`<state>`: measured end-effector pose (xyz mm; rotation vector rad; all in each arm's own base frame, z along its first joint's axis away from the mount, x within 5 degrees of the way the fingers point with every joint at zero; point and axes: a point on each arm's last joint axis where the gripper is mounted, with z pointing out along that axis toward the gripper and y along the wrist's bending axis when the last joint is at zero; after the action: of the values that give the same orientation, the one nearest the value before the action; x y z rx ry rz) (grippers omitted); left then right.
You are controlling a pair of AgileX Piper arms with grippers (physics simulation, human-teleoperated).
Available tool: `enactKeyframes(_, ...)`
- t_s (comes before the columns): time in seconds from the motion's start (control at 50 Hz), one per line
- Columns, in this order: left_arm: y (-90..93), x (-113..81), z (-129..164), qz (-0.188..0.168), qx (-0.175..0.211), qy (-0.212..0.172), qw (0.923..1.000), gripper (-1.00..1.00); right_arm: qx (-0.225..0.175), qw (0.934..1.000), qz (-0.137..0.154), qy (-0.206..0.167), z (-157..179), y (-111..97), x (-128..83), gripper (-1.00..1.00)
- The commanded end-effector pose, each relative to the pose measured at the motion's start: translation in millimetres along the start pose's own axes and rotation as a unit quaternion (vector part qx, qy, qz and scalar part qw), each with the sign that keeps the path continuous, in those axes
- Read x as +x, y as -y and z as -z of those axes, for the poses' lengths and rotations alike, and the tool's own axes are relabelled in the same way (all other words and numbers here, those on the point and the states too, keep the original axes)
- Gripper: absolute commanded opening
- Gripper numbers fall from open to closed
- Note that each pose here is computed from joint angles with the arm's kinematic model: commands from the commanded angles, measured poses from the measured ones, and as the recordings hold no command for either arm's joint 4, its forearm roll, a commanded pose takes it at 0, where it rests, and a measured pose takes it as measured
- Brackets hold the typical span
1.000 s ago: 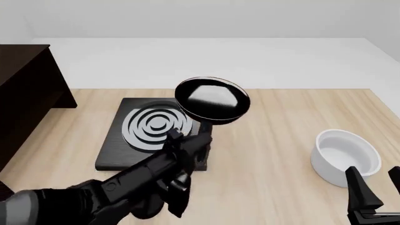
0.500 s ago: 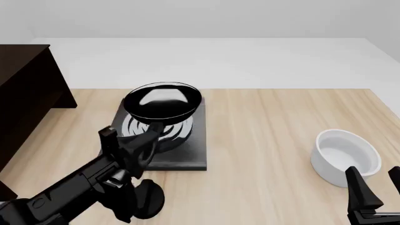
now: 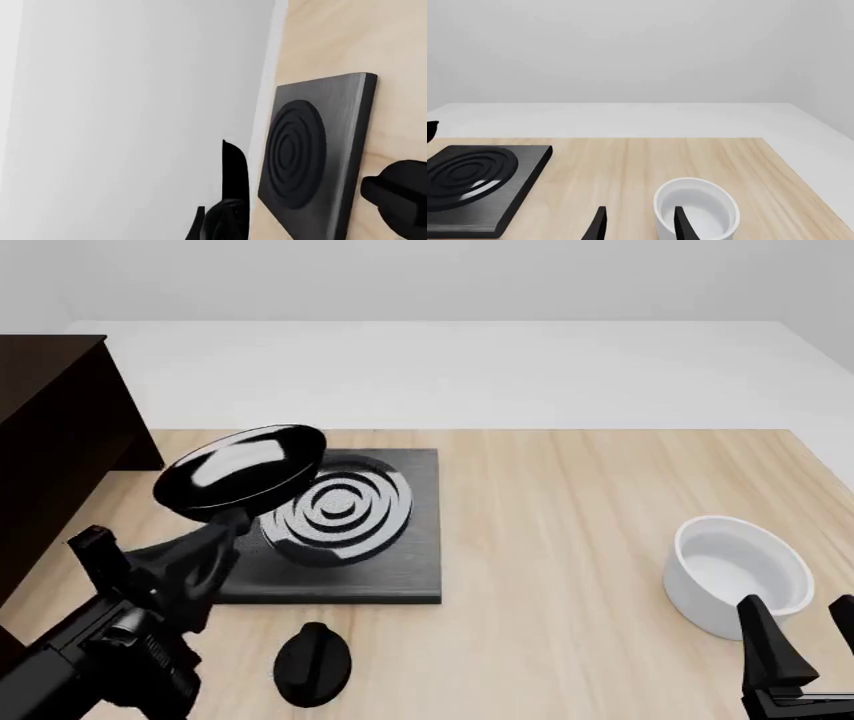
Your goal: Put the frying pan under the cabinet shelf.
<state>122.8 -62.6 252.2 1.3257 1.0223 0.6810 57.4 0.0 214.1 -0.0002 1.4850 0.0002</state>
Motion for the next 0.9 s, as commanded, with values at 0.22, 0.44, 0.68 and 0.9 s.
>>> enactKeyframes(0.22, -1.6, 13.0, 50.3, 0.025, -0.058, -0.059, 0.9962, -1.0, 0.0, 1.0, 0.0, 0.0, 0.0, 0.0, 0.0, 1.0)
enactKeyframes(0.44, 1.6, 16.9, 61.3, 0.048, -0.073, -0.085, 0.9925, -1.0, 0.0, 1.0, 0.0, 0.0, 0.0, 0.0, 0.0, 1.0)
enactKeyframes(0.68, 1.4, 20.4, 59.6, 0.067, -0.092, -0.098, 0.9886, -1.0, 0.0, 1.0, 0.0, 0.0, 0.0, 0.0, 0.0, 1.0)
enactKeyframes(0.9, 13.3, 27.6, 49.0, 0.076, -0.084, -0.112, 0.9872, -1.0, 0.0, 1.0, 0.0, 0.0, 0.0, 0.0, 0.0, 1.0)
